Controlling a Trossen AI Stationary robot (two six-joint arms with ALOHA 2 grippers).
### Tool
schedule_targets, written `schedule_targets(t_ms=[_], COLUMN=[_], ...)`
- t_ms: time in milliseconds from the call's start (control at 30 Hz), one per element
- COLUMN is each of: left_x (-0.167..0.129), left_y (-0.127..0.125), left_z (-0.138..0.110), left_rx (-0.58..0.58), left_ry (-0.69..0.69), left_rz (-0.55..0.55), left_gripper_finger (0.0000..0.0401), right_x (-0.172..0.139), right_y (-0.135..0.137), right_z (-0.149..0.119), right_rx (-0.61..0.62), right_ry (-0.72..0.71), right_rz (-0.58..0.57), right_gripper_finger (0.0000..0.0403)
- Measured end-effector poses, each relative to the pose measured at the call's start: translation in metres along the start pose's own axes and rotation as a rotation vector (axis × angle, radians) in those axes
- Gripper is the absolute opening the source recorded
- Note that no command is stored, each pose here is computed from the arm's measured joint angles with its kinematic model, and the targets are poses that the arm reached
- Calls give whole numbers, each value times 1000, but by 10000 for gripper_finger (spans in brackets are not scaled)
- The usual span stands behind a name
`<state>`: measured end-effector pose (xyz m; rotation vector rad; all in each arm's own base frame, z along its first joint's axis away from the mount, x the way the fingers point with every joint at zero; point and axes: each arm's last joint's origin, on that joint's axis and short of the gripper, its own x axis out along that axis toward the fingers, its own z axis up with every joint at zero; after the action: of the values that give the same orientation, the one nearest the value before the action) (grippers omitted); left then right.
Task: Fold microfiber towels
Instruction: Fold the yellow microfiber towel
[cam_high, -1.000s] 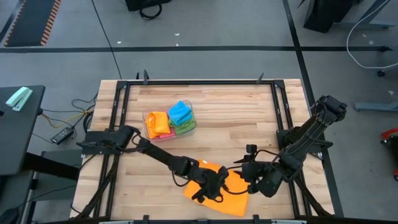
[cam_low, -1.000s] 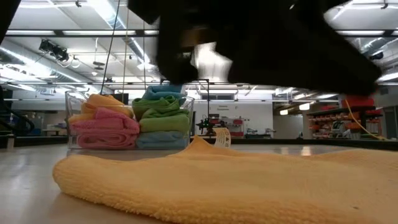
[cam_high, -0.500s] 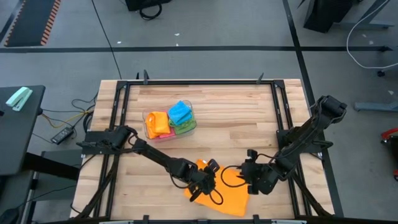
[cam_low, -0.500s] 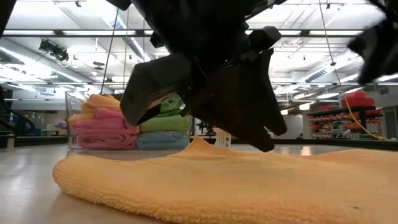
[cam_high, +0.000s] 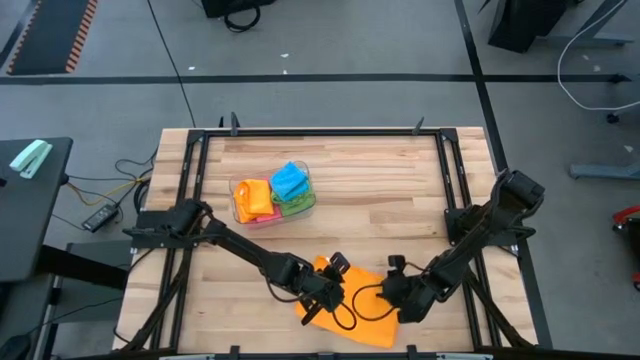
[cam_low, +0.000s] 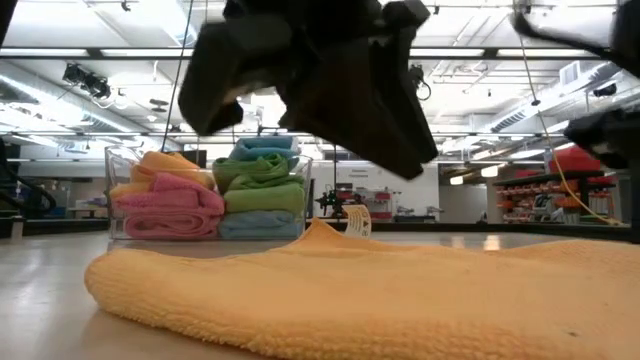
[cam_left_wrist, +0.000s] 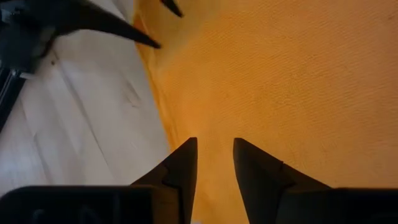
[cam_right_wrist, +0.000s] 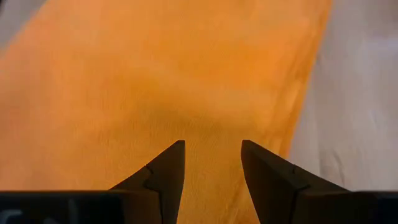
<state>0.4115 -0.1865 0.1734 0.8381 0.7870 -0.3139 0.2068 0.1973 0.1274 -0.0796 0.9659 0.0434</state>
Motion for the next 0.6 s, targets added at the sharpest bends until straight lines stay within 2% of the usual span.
schedule_targets(t_ms=[200, 500, 600], left_x=[-8, -8, -8], left_y=[1, -1, -2], left_z=[3, -1, -2], left_rx=[-21, -34, -32], left_ry=[-9, 26, 33], left_rz=[-5, -28, -32], left_gripper_finger=[111, 107, 105], right_x=[9, 8, 11], right_y=[-2, -29, -38], right_z=[-8, -14, -12], right_rx=[-67, -249, -276], right_ry=[59, 145, 180], right_rz=[-57, -325, -357], right_gripper_finger=[166, 166, 166])
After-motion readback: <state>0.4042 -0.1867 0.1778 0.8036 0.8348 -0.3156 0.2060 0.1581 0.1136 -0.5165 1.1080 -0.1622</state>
